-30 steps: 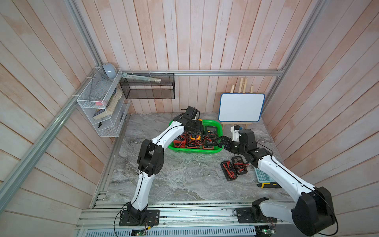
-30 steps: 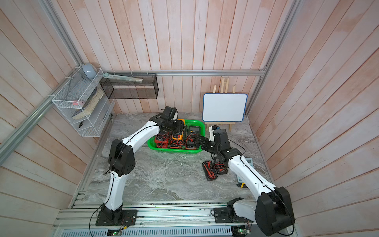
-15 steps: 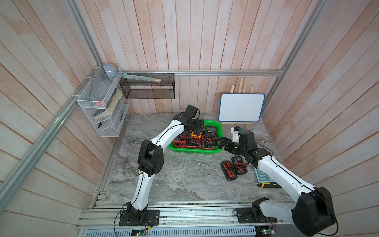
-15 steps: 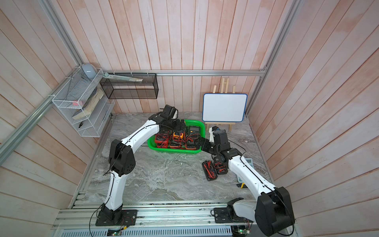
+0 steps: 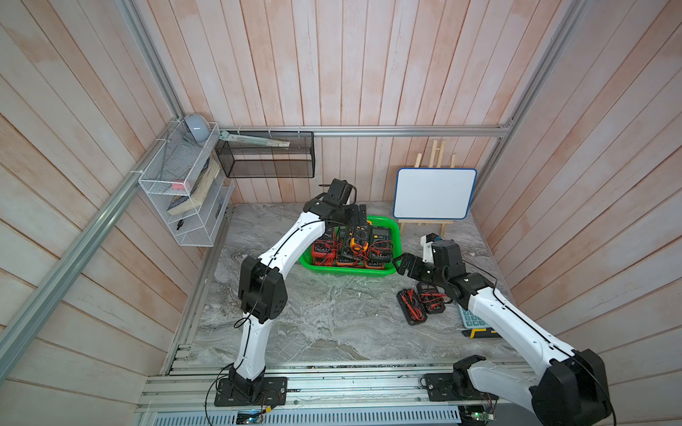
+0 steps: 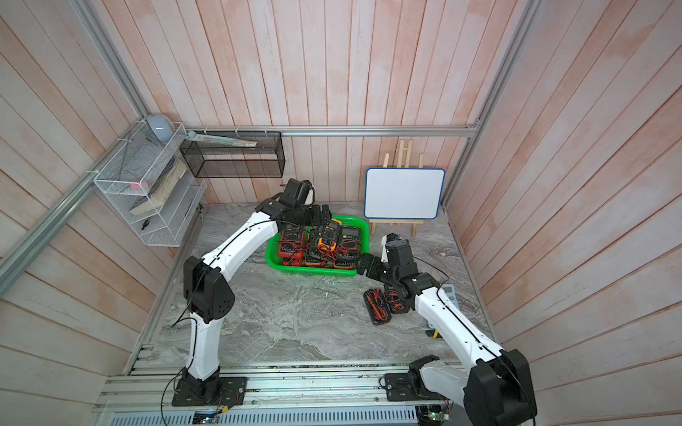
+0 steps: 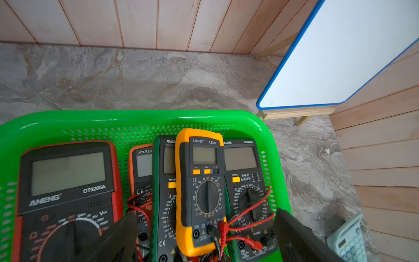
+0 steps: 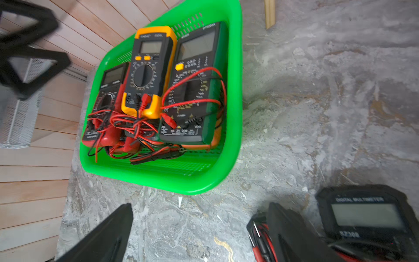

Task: Put the multimeter into the basket
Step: Place the multimeter in the basket, then pick up the multimeter from the center of the board.

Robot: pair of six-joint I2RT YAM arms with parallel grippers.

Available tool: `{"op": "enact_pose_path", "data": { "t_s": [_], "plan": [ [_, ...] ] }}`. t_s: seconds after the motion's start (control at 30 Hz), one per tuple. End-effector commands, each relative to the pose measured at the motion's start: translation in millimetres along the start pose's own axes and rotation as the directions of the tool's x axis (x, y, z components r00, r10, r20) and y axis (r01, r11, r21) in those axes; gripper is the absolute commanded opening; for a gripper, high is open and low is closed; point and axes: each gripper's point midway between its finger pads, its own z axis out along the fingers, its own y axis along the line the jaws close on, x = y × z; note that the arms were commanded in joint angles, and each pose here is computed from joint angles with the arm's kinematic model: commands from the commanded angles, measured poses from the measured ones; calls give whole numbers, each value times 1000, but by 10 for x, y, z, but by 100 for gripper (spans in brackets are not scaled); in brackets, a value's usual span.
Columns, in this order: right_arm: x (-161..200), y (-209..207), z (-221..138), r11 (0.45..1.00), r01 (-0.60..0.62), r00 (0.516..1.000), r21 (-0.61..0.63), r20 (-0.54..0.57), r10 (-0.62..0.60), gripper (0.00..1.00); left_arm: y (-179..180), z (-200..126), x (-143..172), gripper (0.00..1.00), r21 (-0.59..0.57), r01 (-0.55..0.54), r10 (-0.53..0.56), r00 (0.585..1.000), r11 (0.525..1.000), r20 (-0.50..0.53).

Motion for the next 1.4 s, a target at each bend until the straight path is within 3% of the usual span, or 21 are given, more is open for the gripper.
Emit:
{"op": "enact_pose_path", "data": {
  "t_s": [0.0, 0.3, 0.67, 1.07, 1.37],
  "plan": [
    [128, -224, -17, 996, 15, 1000, 87, -25, -13, 98, -27, -372, -104, 100, 16, -24, 22, 998, 1000, 65],
    [423, -517, 13, 981, 67, 993, 181, -109, -47, 98, 171, -895, 403, 100, 64, 22, -29, 993, 998, 114],
    [942, -612, 159, 972, 88, 976, 219, -216, -40, 98, 438, -1111, 1227, 100, 102, 122, -128, 990, 987, 55],
    [1137, -812, 157, 951, 85, 967, 297, -255, -7, 98, 437, -1052, 1326, 100, 117, 118, -122, 992, 986, 31],
    [1270, -431, 224, 960, 134, 955, 244, -292, -59, 98, 448, -989, 1353, 100, 120, 120, -123, 992, 985, 20]
  ]
}}
